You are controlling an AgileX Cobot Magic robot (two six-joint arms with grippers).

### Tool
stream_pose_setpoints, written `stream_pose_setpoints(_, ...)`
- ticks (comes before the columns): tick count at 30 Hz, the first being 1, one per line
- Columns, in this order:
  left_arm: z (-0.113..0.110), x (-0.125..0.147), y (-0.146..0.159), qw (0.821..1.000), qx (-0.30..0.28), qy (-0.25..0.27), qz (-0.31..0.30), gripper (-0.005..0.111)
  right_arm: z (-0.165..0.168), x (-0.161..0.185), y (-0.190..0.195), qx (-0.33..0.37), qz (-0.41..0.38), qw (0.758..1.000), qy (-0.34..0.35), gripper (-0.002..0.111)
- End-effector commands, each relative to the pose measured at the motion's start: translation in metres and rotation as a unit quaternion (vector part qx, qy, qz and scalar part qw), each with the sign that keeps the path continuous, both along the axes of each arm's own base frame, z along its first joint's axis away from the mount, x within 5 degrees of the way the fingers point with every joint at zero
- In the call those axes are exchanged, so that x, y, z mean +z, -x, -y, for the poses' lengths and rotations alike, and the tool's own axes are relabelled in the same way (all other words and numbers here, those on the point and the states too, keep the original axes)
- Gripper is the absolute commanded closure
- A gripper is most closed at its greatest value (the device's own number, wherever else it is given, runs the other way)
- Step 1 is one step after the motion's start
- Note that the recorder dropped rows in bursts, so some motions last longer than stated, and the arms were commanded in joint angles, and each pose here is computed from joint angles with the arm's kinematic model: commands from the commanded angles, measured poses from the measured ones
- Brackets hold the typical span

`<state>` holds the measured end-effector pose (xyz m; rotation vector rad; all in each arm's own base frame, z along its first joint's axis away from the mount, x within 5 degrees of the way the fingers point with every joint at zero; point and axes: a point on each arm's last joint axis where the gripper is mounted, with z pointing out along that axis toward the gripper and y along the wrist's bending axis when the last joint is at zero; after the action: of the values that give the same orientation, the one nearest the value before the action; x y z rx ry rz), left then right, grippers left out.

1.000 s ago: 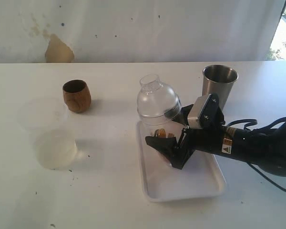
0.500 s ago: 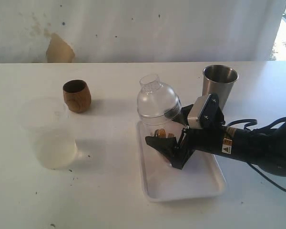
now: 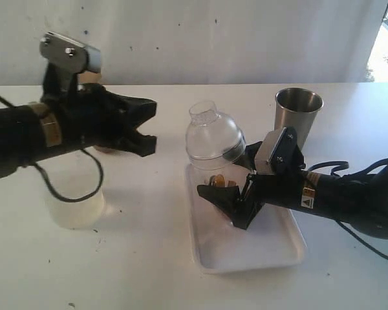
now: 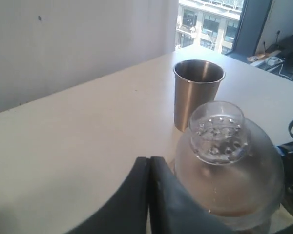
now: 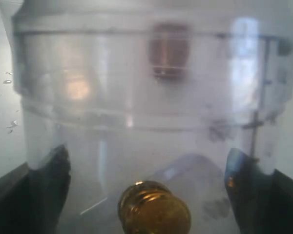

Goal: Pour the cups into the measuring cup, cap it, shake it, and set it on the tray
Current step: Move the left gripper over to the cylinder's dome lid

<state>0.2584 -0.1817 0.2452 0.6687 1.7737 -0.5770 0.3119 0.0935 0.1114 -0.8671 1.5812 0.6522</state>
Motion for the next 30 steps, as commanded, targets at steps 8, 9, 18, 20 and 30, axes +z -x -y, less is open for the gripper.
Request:
stream_pose_setpoints(8, 0.044, -0.027, -0.043, 0.999, 0.001, 0.014, -0.042, 0.107, -0.001, 0.007, 0.001, 0.006, 0.017, 1.0, -0.014, 0.108)
stream_pose_setpoints(9, 0.048, -0.026, -0.04, 0.999, -0.007, 0.012, -0.04, 0.107, -0.001, 0.007, 0.001, 0.006, 0.017, 1.0, -0.014, 0.108)
stream_pose_setpoints(18, 0.064, -0.019, -0.029, 0.997, -0.047, 0.053, -0.022, 0.107, 0.0, 0.004, 0.0, -0.001, 0.008, 1.0, -0.001, 0.108)
stream_pose_setpoints(20, 0.07, -0.019, -0.026, 0.996, -0.057, 0.06, -0.019, 0.107, 0.001, 0.003, -0.001, -0.014, 0.001, 1.0, 0.002, 0.108)
stream_pose_setpoints(30, 0.088, -0.035, -0.024, 0.997, -0.048, 0.029, -0.052, 0.107, 0.005, -0.002, -0.004, -0.051, -0.068, 0.996, -0.011, 0.027)
